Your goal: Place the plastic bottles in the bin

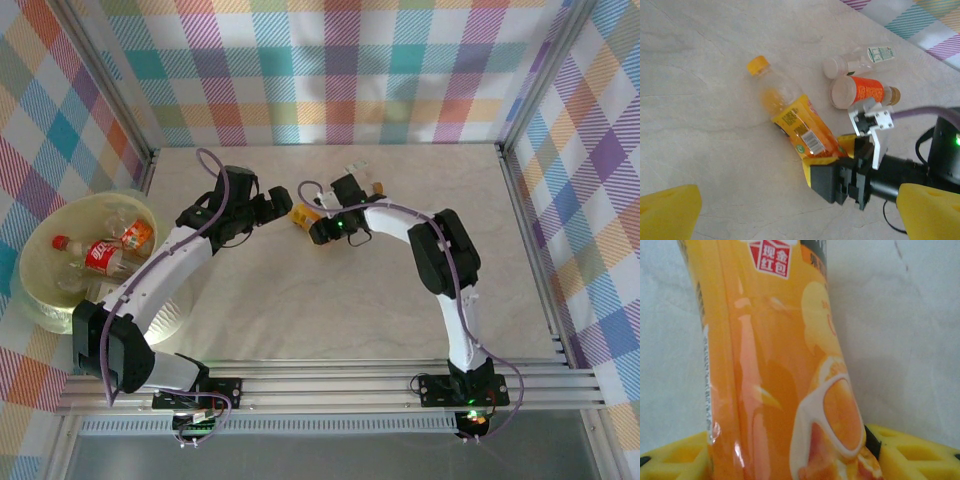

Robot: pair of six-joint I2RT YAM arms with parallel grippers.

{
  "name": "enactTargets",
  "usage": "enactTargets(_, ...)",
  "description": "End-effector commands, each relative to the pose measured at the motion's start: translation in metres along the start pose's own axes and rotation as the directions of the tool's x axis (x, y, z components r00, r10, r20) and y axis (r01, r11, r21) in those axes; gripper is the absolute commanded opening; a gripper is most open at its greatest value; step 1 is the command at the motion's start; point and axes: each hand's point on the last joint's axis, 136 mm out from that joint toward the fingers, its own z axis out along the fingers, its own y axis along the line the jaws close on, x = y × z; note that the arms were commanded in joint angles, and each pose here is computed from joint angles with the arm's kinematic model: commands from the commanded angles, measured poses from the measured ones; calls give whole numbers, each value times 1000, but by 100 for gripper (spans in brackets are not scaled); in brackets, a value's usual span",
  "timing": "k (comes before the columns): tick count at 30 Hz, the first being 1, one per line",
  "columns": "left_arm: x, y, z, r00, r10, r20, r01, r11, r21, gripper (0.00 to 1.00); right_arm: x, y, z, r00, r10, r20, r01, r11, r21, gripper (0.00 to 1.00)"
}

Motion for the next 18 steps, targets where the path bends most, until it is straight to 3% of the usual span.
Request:
enactTargets(1, -7, -6, -9, 999, 0, 38, -1, 1000, 21, 100, -25, 33, -38, 989, 1, 147, 14, 994, -106, 50)
enactTargets(8, -9, -7, -21, 996, -38, 82, 32, 997, 66, 100, -25, 53, -83, 963, 32, 268, 9, 989, -150, 44)
enactTargets(15, -12, -44, -33, 995, -31, 91, 4, 961, 276, 100, -19, 76, -117, 946, 68, 316, 9, 971, -238, 43)
enactTargets(18, -12, -51, -34, 996, -36, 84, 8, 950, 312, 100, -20, 84, -129, 931, 99, 352, 0, 962, -272, 43)
